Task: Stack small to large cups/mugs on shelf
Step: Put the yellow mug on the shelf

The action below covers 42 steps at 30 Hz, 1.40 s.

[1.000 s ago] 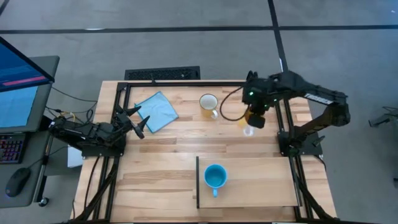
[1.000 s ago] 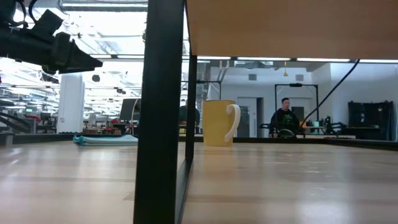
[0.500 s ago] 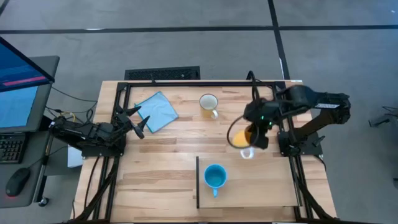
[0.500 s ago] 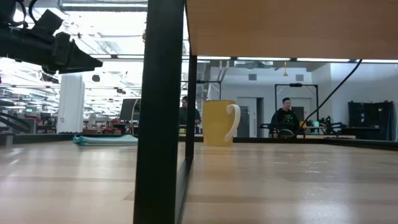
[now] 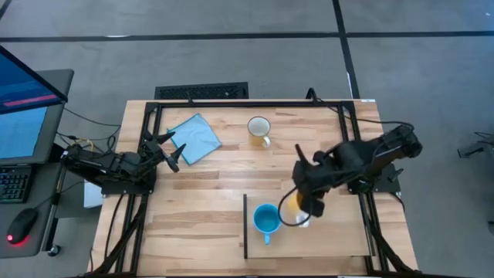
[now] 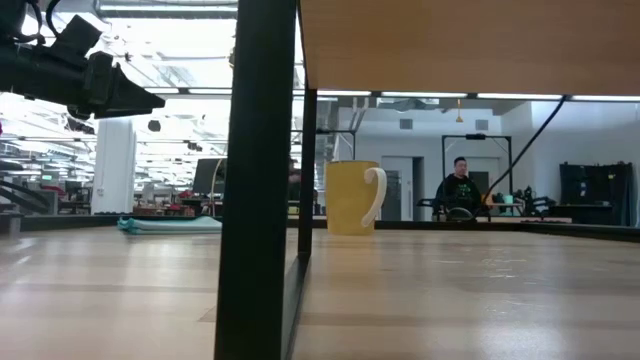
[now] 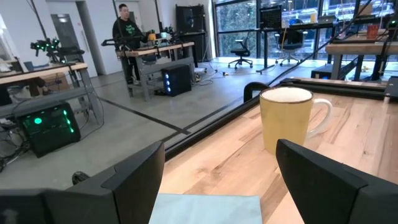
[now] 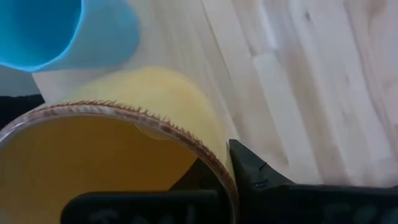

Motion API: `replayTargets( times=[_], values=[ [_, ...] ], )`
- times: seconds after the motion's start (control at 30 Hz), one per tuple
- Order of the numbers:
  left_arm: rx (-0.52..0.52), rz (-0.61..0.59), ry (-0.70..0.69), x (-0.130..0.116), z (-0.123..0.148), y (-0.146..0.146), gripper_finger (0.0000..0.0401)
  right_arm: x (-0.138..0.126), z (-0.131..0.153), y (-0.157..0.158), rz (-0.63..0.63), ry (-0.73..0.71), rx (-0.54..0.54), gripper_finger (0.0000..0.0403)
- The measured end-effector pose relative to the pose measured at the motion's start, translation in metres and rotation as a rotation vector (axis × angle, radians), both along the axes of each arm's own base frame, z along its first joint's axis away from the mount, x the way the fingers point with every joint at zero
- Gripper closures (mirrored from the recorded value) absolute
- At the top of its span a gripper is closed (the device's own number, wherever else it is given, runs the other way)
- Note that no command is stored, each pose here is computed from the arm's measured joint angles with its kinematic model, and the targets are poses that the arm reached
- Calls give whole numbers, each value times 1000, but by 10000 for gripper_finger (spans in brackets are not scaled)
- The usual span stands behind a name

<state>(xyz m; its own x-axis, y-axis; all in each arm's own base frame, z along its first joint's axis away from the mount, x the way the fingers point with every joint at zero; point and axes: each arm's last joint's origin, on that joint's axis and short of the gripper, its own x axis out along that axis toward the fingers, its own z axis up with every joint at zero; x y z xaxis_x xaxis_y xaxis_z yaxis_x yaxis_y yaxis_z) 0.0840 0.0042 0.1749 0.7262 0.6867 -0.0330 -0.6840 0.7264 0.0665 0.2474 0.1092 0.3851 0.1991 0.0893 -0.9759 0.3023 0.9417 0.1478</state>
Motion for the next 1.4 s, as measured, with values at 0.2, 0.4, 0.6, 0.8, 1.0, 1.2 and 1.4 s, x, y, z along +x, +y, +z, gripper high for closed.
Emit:
replayTargets(
  times=[0.2,0.4,0.6,0.8,1.0,1.2,1.4],
  values=[
    [0,0,0,0,0,0,100,8,-14,17,3,85,49,381],
    [0,0,0,0,0,0,100,7,-16,23,-7,99,60,381],
    [0,0,0,0,0,0,100,5,-15,26,39,94,52,381],
    [-5,0,-4,0,0,0,100,18,-31,34,88,149,38,381],
    [-8,0,-8,0,0,0,100,22,-38,37,142,170,35,381],
    [-8,0,-9,0,0,0,100,23,-38,37,130,171,36,381],
    [-9,1,-9,0,0,0,100,21,-46,38,111,221,59,381]
  ],
)
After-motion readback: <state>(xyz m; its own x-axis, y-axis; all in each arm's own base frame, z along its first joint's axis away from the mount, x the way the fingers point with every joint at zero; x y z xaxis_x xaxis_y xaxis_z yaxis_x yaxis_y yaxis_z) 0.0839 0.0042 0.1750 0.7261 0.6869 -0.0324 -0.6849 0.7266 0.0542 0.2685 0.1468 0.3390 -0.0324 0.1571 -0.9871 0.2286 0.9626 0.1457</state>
